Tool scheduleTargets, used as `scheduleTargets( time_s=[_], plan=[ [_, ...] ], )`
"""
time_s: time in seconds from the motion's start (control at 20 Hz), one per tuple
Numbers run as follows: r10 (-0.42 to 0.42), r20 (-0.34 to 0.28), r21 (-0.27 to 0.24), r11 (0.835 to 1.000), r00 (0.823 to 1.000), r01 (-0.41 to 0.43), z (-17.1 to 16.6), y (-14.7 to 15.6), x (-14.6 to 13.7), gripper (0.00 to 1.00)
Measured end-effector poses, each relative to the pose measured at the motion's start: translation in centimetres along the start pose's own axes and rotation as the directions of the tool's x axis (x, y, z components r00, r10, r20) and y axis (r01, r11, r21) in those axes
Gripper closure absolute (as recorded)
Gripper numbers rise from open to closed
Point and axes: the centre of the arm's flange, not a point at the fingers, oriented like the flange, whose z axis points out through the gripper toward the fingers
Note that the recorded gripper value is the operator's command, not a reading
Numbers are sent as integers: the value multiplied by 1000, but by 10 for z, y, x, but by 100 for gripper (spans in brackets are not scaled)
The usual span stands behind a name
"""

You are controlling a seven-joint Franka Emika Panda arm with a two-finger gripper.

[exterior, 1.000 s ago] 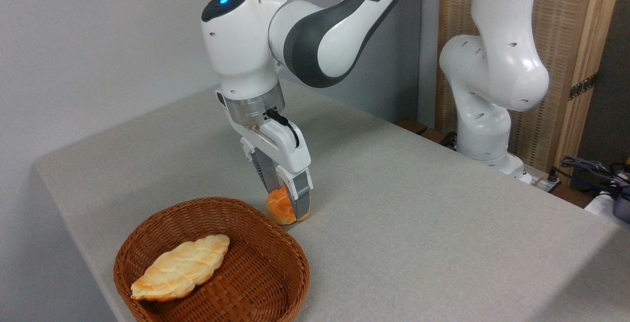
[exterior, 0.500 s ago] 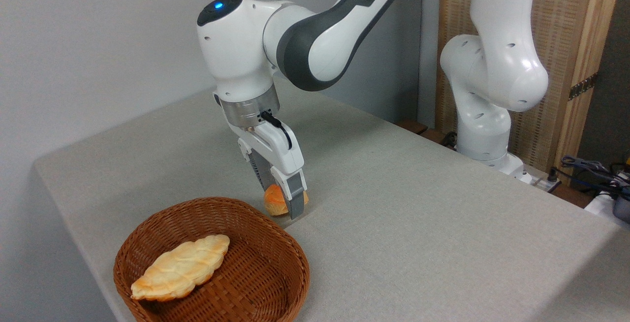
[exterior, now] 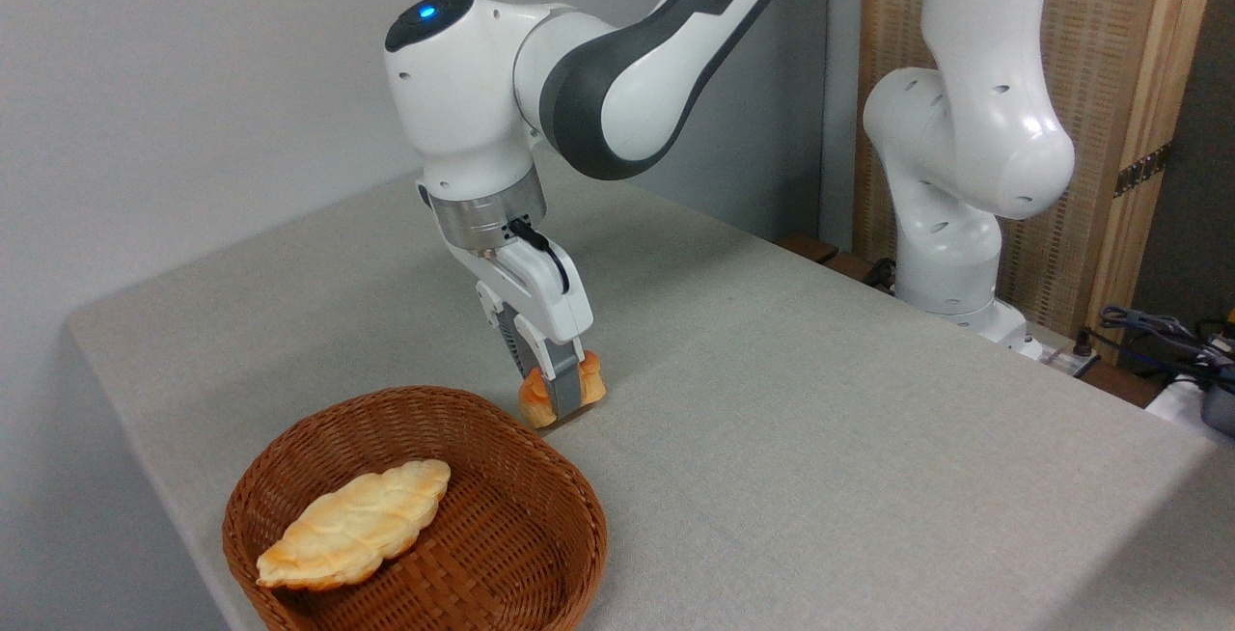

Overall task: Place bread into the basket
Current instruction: 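Lift the bun and carry it over the woven basket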

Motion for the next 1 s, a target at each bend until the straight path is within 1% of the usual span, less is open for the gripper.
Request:
scheduleTargets(
  time_s=[0.15, 0.25, 0.45, 0.6, 0.7, 0.75, 0.8, 0.85, 0.9, 0.95, 1.0],
  plan=[
    [-1, -22, 10, 1000, 1000, 1, -10, 0, 1, 59],
    [-10, -66, 14, 1000, 998, 11, -28, 2, 2, 56],
    [-16, -145, 40, 999, 989, 22, -67, 2, 2, 55],
    [-24, -182, 63, 997, 983, 36, -88, -6, 2, 55],
    [-40, -225, 77, 995, 974, 59, -99, -15, 1, 53],
    [-54, -258, 83, 994, 965, 77, -103, -20, 0, 49],
    [-64, -289, 91, 991, 955, 94, -105, -25, 0, 41],
    [-71, -315, 102, 989, 947, 108, -107, -30, 1, 29],
    [-76, -335, 115, 986, 939, 121, -107, -36, 1, 8],
    [-81, -349, 125, 983, 934, 132, -105, -41, 2, 0],
    [-85, -360, 135, 981, 929, 142, -103, -46, 3, 0]
  ],
)
